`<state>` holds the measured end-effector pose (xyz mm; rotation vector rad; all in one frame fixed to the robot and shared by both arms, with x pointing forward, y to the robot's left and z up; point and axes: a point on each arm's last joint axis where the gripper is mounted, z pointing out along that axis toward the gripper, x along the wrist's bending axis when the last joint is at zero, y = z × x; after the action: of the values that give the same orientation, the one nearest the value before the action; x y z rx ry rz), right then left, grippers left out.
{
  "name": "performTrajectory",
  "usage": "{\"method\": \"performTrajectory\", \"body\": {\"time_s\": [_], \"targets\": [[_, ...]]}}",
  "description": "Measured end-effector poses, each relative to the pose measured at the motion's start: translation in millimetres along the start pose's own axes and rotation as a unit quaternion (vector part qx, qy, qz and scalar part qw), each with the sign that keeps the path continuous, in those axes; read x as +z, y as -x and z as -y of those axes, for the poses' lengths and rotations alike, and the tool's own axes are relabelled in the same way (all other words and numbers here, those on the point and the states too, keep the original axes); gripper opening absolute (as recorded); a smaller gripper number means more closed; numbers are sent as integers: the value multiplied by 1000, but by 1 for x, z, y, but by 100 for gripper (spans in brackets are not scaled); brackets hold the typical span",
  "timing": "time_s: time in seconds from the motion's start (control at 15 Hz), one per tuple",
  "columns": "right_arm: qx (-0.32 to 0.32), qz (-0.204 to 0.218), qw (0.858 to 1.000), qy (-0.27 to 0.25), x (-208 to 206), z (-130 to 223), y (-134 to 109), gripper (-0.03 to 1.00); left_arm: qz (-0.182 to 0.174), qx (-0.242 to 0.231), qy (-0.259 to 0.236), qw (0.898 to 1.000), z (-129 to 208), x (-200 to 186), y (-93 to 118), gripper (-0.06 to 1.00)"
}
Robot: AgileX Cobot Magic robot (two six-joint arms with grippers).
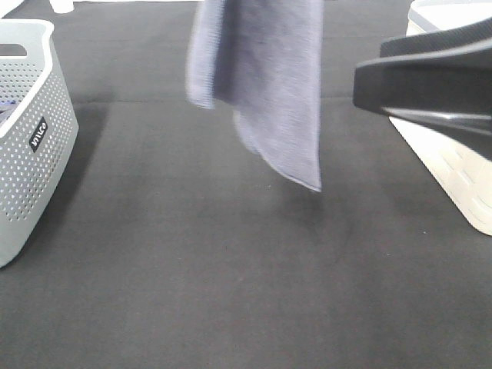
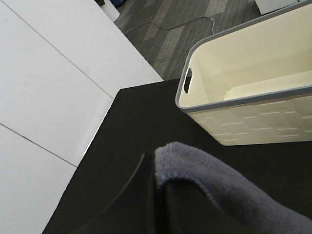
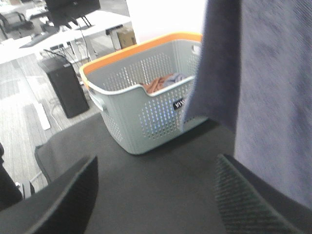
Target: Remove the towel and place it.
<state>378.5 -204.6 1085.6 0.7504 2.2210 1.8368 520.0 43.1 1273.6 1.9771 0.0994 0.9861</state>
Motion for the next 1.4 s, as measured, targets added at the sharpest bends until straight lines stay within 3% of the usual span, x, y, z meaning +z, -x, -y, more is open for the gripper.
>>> {"method": "performTrajectory", "body": {"time_s": [0.33, 0.8, 1.4], "targets": [[1, -25, 1000, 2, 3, 1, -1, 65, -8, 1, 30, 1000, -8, 10, 7, 0], [12, -16, 999, 28, 32, 10, 39, 64, -1, -27, 54, 998, -11, 17, 11, 0], [66, -37, 997, -2, 57, 36, 65, 64, 15, -34, 53, 998, -4, 52, 29, 0]]}}
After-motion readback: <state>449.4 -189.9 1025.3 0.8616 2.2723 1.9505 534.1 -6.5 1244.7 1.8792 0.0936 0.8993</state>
